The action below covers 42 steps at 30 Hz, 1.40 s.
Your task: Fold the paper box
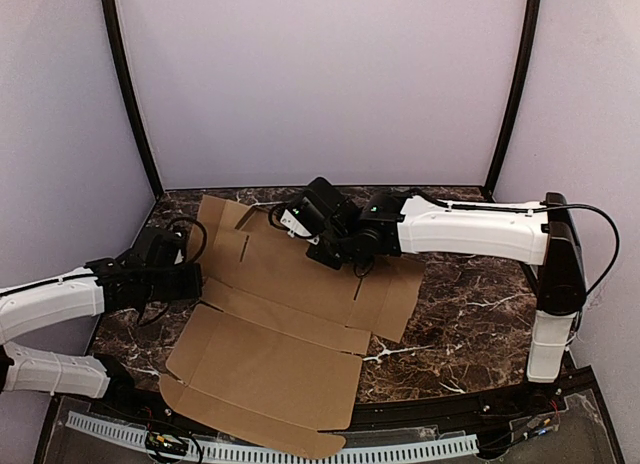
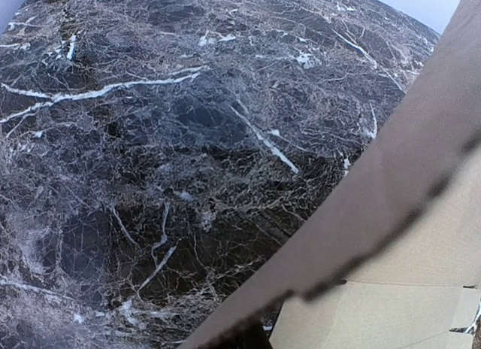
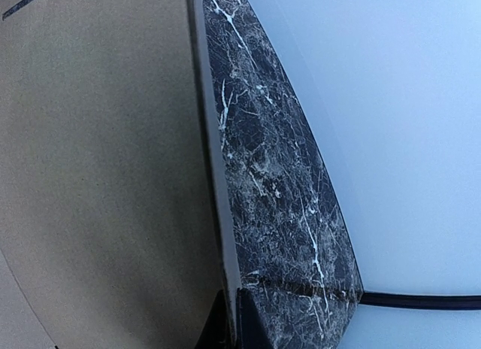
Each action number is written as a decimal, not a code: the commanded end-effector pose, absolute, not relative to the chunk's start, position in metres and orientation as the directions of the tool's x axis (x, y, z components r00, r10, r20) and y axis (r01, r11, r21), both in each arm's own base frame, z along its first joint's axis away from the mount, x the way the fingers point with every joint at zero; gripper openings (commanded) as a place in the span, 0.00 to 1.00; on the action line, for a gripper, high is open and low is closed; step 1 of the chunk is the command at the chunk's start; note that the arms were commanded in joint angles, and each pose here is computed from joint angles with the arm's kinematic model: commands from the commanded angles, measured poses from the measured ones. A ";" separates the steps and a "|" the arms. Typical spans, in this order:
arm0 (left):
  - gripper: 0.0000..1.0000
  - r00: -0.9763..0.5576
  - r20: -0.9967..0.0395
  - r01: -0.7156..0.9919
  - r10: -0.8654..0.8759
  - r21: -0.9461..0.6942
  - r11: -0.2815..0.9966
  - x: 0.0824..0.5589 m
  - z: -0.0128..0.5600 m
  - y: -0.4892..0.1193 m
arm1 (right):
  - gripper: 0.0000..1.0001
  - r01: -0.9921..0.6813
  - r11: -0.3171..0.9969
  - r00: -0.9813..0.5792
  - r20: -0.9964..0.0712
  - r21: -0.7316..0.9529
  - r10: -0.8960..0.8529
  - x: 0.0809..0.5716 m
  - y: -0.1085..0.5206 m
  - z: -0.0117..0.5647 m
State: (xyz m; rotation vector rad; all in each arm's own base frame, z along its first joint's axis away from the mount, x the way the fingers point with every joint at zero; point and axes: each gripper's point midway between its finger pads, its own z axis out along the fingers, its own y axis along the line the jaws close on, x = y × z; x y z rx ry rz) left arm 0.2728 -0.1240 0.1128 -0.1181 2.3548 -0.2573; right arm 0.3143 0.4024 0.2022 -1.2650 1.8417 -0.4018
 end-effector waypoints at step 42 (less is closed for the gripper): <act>0.01 -0.853 -0.470 0.067 -0.225 -0.527 0.847 0.234 0.086 -0.177 | 0.00 -0.588 0.475 -0.125 -0.506 -0.655 -0.853 0.310 0.424 0.209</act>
